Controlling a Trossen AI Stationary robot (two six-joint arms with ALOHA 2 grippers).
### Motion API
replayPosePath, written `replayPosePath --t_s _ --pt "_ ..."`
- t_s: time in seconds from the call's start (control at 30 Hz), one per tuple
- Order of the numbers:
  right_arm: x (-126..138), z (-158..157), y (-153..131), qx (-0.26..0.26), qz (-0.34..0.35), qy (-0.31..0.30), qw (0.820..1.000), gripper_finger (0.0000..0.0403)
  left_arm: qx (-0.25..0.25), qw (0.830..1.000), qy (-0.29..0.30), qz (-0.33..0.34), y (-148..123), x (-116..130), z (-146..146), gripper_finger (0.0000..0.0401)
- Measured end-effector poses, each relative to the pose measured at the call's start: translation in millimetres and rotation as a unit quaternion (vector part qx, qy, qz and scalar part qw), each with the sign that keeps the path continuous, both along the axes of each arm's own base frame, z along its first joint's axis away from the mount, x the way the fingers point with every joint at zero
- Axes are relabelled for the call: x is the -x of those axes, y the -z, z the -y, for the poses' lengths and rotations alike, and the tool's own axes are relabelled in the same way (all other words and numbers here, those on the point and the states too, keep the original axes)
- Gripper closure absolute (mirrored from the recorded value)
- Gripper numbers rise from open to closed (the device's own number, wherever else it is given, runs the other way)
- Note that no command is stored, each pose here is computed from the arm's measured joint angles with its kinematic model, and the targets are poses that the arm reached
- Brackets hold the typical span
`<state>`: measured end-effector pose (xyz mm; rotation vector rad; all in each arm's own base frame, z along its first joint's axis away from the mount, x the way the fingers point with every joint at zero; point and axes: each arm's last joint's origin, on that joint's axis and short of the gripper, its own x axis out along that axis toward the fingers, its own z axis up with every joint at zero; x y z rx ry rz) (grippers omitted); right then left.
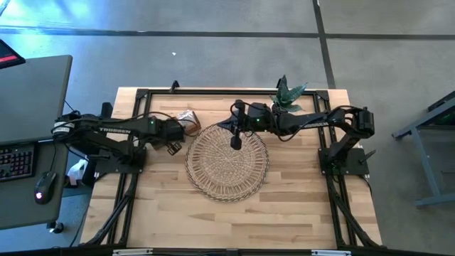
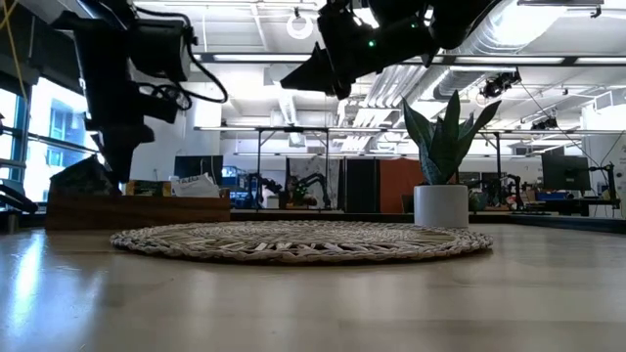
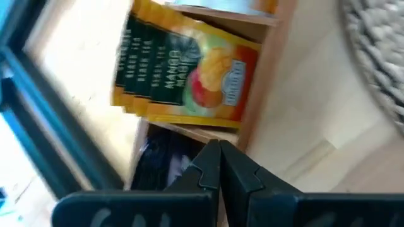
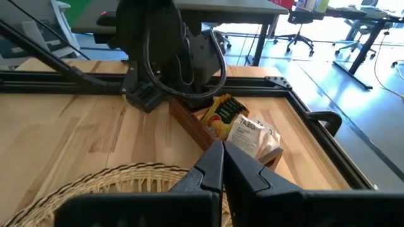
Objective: Pick & Place Tea
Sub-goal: Adjust the black tea bags in the left compartment of the wooden organizer
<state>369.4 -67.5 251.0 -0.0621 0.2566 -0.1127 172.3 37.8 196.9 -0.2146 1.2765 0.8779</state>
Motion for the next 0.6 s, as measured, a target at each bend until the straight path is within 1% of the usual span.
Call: replayPosePath --t_s 0.07,0.2,0.43,0.47,0.57,0.6 --pt "-0.1 -0.2 0.0 0.000 0.000 0.000 1.000 0.0399 0.007 1.000 0.009 0.004 -1.9 -0.5 0.0 0.0401" --pt "-0.1 -0.2 0.1 0.008 -0.001 -0.002 1.000 0.0401 0.005 1.000 0.017 -0.001 -7.1 -1.5 0.0 0.0401" --pt "-0.1 -0.2 0.3 0.009 -0.002 -0.003 1.000 0.0399 0.034 0.998 -0.029 -0.035 -24.5 6.6 5.9 0.0401" --pt "-0.1 -0.2 0.3 0.009 -0.002 -0.003 1.000 0.0400 0.041 0.998 -0.030 -0.040 -24.5 7.6 7.5 0.0401" --pt "-0.1 -0.3 0.4 0.009 -0.002 -0.004 1.000 0.0401 0.088 0.994 -0.037 -0.045 -18.6 10.4 14.4 0.0401" --pt "-0.1 -0.4 0.4 0.008 -0.002 -0.006 1.000 0.0401 0.094 0.994 -0.037 -0.048 -16.0 11.4 17.2 0.0401"
